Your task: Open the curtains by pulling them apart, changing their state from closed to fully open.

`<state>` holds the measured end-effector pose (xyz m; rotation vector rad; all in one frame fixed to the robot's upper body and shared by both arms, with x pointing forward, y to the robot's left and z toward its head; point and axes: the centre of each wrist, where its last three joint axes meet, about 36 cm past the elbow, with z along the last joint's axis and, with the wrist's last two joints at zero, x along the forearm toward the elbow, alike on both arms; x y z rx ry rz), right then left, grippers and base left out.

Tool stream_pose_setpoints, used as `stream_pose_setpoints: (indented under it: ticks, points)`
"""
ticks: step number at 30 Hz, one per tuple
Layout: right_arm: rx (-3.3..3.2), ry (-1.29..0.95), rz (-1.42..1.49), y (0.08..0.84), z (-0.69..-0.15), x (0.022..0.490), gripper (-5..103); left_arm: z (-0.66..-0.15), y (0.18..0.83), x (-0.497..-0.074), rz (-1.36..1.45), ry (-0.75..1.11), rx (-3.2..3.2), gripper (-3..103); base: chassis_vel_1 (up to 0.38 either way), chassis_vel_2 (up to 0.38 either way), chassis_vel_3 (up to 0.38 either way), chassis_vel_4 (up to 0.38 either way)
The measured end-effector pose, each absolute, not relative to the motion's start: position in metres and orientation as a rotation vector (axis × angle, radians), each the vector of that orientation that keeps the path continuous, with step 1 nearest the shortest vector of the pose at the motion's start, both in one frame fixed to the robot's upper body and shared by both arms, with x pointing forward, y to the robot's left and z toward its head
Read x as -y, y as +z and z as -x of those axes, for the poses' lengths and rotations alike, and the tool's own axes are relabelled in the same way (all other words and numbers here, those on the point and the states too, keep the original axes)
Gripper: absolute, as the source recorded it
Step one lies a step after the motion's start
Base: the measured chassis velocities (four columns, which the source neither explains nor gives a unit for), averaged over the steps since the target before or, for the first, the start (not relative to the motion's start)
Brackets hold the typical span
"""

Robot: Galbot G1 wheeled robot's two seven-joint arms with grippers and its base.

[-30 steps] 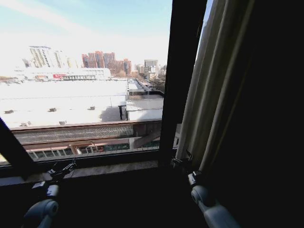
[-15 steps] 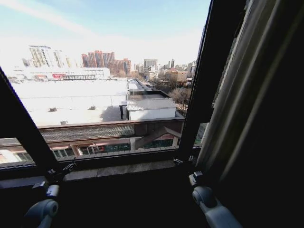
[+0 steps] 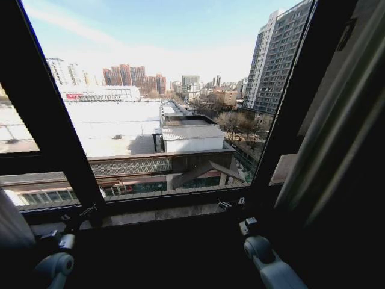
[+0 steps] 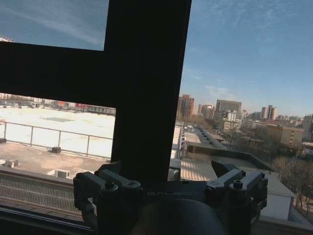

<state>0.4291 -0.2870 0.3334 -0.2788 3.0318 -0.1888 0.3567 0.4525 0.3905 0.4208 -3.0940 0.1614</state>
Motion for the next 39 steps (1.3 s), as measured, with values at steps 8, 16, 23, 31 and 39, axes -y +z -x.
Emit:
stream_pose_setpoints:
  ticks: [8,16,23,31,39]
  points:
    - [-3.032,-0.189,0.300,0.331,-0.426,0.287,100,-0.357,0.391,-0.452,-0.421,0.161,3.094,100,0.346,0.360,-0.351,-0.371]
    - [-3.010,-0.190,0.362,0.327,-0.421,0.289,100,-0.357,0.391,-0.453,-0.421,0.161,3.094,100,0.338,0.353,-0.347,-0.342]
    - [-2.994,-0.177,0.380,0.329,-0.420,0.290,100,-0.357,0.391,-0.453,-0.421,0.161,3.094,100,0.176,0.164,-0.162,-0.170]
    - [-2.975,-0.167,0.403,0.328,-0.418,0.289,100,-0.357,0.391,-0.452,-0.420,0.161,3.094,100,0.045,0.003,-0.046,0.002]
    - [-2.974,-0.167,0.427,0.327,-0.416,0.288,100,-0.357,0.391,-0.452,-0.421,0.161,3.094,100,0.067,-0.007,-0.059,0.009]
